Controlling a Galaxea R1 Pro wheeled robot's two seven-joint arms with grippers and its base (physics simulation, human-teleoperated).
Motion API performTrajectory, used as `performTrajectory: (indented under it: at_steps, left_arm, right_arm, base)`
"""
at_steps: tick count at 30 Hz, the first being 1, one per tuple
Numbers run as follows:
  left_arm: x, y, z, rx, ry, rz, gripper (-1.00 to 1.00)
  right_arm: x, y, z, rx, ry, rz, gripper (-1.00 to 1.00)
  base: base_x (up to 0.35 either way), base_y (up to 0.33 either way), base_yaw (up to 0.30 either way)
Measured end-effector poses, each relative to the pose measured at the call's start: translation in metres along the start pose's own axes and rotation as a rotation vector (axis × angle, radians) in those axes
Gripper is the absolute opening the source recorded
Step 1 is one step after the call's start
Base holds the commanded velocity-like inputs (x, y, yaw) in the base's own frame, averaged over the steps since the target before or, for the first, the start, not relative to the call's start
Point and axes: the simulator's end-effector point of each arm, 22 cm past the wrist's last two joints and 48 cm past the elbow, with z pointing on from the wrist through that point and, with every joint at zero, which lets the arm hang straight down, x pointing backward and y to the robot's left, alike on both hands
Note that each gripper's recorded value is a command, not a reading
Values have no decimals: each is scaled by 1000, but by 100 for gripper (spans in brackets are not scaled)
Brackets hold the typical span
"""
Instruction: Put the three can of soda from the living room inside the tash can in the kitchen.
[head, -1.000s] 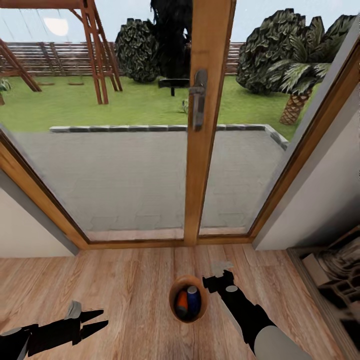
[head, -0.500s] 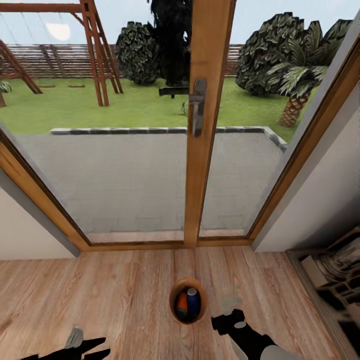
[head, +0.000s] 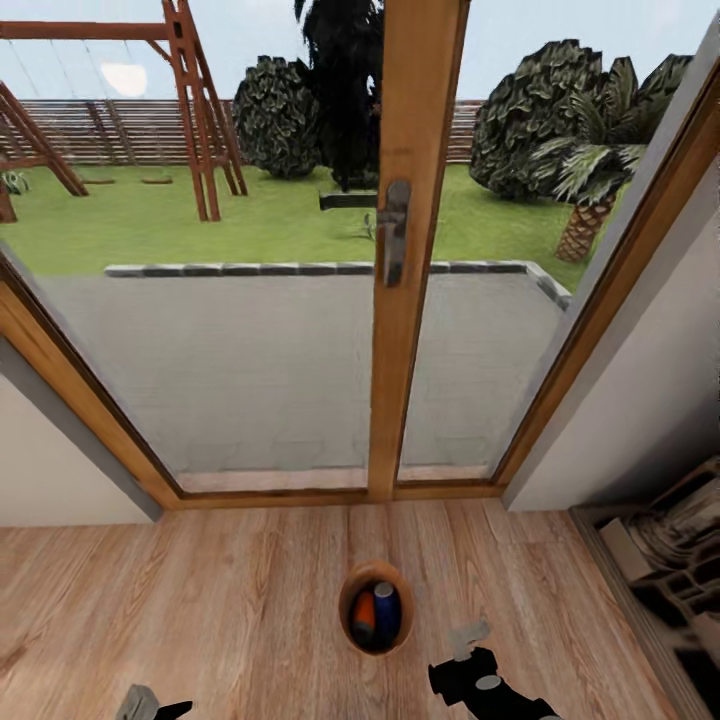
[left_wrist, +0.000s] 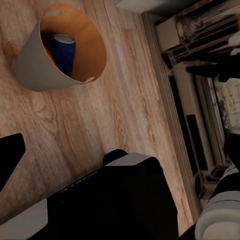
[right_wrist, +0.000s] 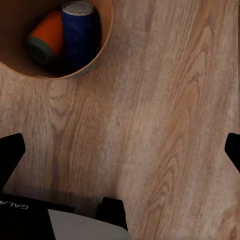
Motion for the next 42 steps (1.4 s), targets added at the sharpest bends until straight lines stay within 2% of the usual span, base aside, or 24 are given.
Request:
performTrajectory:
  at_steps: [12,20,23,28,34,42]
  left_arm:
    - [-11,-8,-17,-12,-9,20,100]
    - [-18,-17,-24,-11,-16,30,100]
    - [-20,-20,-26,-11,-19,34,100]
    - [-24,-26,-30,-10,-24,40,100]
    - [-28,-32,-35,-9,-29,46,100]
    - [-34,-40,-41,-7,-37,55,100]
  right_arm:
    - [-13,-7,-18,11,-30,0,100]
    - [-11,-41,-30,56,-30,12,100]
    - [-10,-55,-34,75,-29,35,100]
    - [-4,-86,-43,120,-23,127,100]
    - [6,-101,-53,145,-9,201,100]
    - [30,-106,-66,159,35,219,100]
  base:
    - [0,0,0]
    - [0,0,0]
    - [0,0,0]
    - [0,0,0]
    - [0,0,0]
    - [0,0,0]
